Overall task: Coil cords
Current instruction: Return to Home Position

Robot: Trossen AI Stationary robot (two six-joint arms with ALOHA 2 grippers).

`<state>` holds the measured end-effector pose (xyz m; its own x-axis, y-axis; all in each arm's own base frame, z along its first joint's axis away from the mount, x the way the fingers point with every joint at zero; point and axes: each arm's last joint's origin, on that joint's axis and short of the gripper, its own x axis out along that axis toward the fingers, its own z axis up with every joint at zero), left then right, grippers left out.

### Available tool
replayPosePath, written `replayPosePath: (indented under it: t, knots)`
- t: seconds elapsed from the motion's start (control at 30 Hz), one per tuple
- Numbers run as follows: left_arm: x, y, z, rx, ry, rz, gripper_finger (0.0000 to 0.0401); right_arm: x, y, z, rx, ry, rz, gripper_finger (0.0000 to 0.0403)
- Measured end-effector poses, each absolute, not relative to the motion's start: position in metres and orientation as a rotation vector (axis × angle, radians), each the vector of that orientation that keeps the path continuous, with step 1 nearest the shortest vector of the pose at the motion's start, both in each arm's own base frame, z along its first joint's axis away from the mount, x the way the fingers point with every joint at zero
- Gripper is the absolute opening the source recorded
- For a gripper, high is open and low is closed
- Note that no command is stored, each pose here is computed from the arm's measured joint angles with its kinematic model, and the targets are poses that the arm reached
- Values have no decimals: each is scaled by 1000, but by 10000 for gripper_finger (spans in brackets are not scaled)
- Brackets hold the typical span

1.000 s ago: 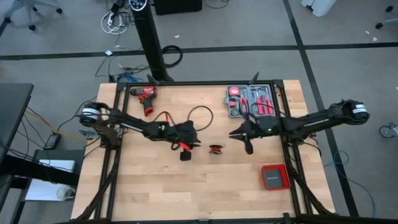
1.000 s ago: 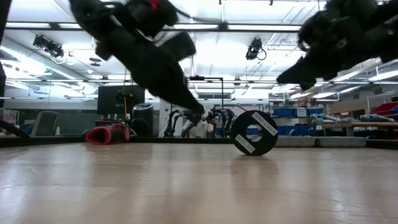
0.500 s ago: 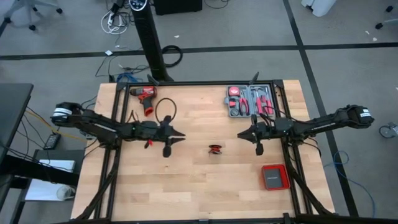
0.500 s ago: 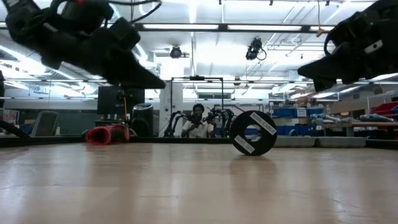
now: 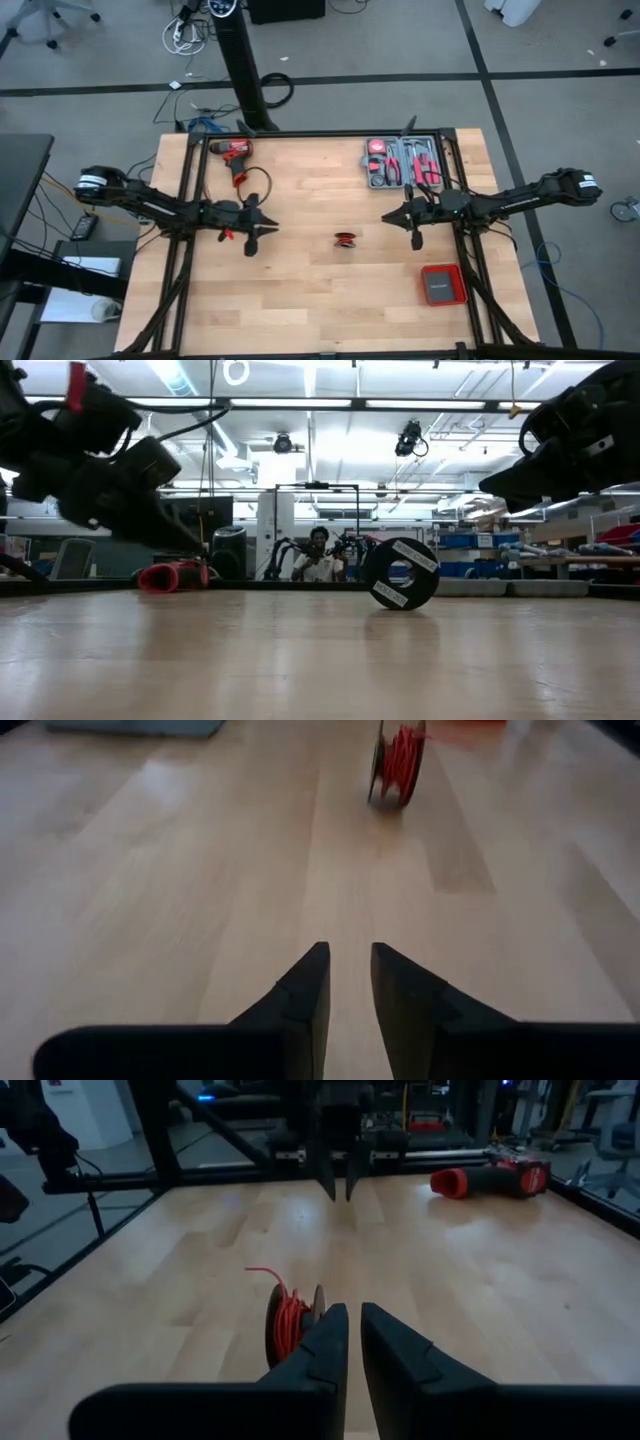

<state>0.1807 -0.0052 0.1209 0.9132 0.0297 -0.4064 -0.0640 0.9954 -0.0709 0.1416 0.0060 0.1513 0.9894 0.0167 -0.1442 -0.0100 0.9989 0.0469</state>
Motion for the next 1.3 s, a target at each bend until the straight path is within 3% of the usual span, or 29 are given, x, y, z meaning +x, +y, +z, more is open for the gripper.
replayPosePath:
  t: [0.27,0.83,1.3]
  knots:
    - [159,-4,104,-84,435,50,80,142,6,152,44,141,13,34]
    - [162,-1,109,28,393,136,80,140,6,157,45,99,16,34]
    - [157,-1,103,42,449,135,80,114,5,190,57,-217,22,34]
